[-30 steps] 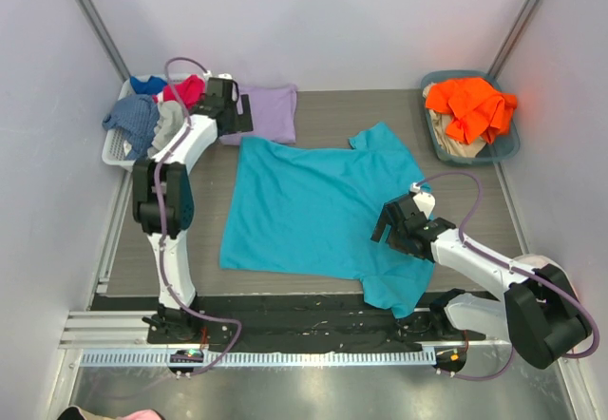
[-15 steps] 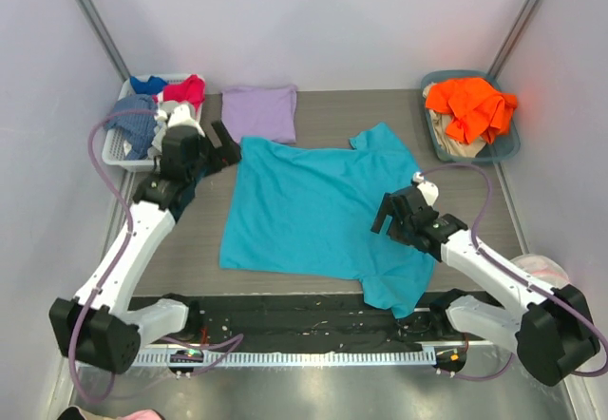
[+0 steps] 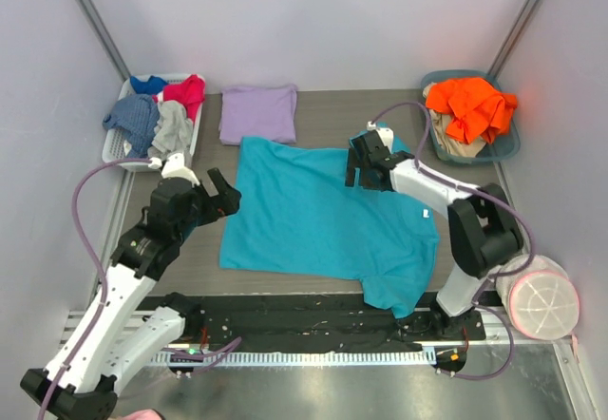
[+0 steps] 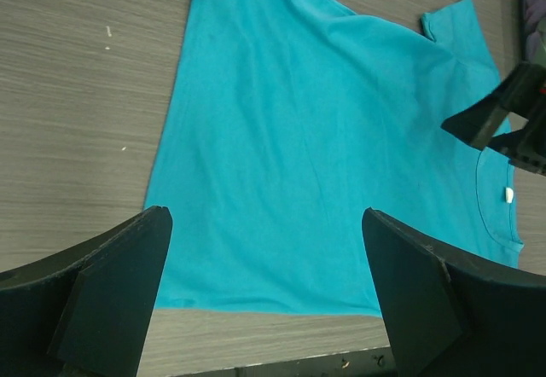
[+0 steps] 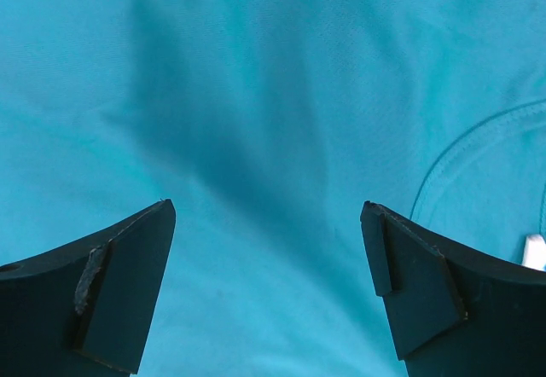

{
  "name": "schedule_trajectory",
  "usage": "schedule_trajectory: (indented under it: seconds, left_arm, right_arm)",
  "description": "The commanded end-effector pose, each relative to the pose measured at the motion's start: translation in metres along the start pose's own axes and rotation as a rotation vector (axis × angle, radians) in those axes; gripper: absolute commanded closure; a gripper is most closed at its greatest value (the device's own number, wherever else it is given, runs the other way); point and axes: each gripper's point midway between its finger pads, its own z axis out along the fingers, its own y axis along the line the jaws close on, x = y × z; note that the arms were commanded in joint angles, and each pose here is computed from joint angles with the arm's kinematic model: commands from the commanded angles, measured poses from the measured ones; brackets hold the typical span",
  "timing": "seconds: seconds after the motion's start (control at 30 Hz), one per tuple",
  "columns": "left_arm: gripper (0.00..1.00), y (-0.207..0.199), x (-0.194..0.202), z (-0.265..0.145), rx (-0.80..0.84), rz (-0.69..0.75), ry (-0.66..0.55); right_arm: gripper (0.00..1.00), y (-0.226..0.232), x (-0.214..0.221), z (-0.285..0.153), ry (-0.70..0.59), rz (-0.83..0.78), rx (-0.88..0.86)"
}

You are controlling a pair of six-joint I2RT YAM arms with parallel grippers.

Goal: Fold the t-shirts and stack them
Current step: Flatten the tshirt out

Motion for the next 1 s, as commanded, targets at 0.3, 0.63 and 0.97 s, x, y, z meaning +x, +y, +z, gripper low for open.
schedule_trajectory:
  seconds: [0.3,0.63,0.97]
  left_arm:
    - [0.00,0.022,0.014,-0.032,-0.044,-0.018,0.013]
    - [0.00,0.029,0.020,-0.040,-0.060,-0.036,0.016]
    - [0.00,0.035,0.021,-0.045,-0.077,-0.036,0.016]
  right_arm:
    - [0.00,-0.021,-0.012,0.052,0.015,-0.032,0.071]
    - [0.00,-0.033,0.001,0.094,0.099,-0.014,0.072]
    - [0.00,-0.037,-0.010,0.132,0.123,-0.006,0.072]
